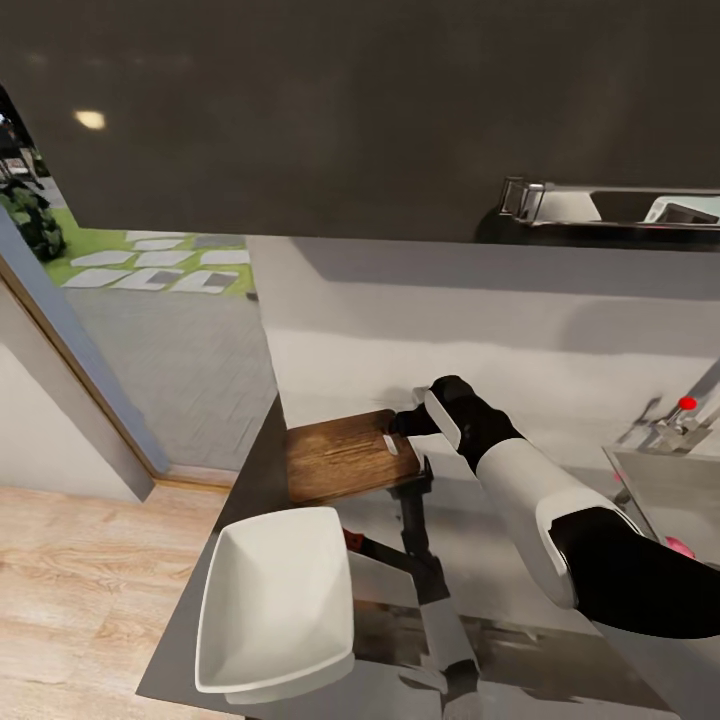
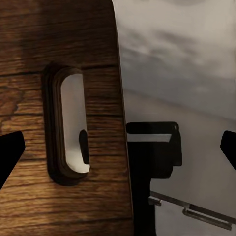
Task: In the kitchen, take the Vidalia onion out of the sink, dice it on the chopping board with the paring knife, put the diced onion into the bowl on the countertop, then place both the paring knife and the chopping board into the sink.
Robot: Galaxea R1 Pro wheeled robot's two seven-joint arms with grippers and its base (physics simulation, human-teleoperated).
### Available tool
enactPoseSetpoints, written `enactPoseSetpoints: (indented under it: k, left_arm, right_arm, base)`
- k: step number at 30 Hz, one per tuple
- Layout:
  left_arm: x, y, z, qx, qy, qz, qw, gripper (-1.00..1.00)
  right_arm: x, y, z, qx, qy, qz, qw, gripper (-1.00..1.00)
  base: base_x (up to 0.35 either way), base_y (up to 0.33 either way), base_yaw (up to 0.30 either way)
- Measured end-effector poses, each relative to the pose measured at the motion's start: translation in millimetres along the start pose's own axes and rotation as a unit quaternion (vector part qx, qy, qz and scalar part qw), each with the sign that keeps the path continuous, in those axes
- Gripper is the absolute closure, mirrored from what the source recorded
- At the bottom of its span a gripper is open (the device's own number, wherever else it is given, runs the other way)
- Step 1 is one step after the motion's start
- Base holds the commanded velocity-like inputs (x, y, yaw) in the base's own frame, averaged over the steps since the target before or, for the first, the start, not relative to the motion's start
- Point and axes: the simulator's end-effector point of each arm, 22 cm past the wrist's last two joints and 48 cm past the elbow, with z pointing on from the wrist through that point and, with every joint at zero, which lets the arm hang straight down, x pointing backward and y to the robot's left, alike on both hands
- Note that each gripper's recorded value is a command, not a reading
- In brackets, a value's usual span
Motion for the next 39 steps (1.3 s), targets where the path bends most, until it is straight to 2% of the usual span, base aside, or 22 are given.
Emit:
enactPoseSetpoints:
  k: [8,12,14,19,39]
  left_arm:
    - [0,0,0.0,0.0,0.0,0.0,1.0,-1.0]
    - [0,-1,0.0,0.0,0.0,0.0,1.0,-1.0]
    - [0,-1,0.0,0.001,0.0,0.0,1.0,-1.0]
    - [0,-1,0.0,0.001,0.0,0.0,1.0,-1.0]
    - [1,-2,0.0,0.001,0.001,0.0,1.0,-1.0]
  right_arm:
    - [-1,-1,-0.2,0.002,-0.001,0.001,1.0,-1.0]
    - [-3,-11,-0.5,0.024,-0.005,0.001,0.9997,-1.0]
    - [-10,-21,-1.4,0.046,-0.022,0.003,0.9987,-1.0]
    - [-22,-30,-3.1,0.065,-0.05,0.008,0.9966,-1.0]
    - [-25,-29,-3.1,0.066,-0.058,0.007,0.9961,-1.0]
  base:
    - [0.0,0.0,0.0]
    - [0.0,0.0,0.0]
    - [0.0,0.0,0.0]
    - [0.0,0.0,0.0]
    - [0.0,0.0,0.0]
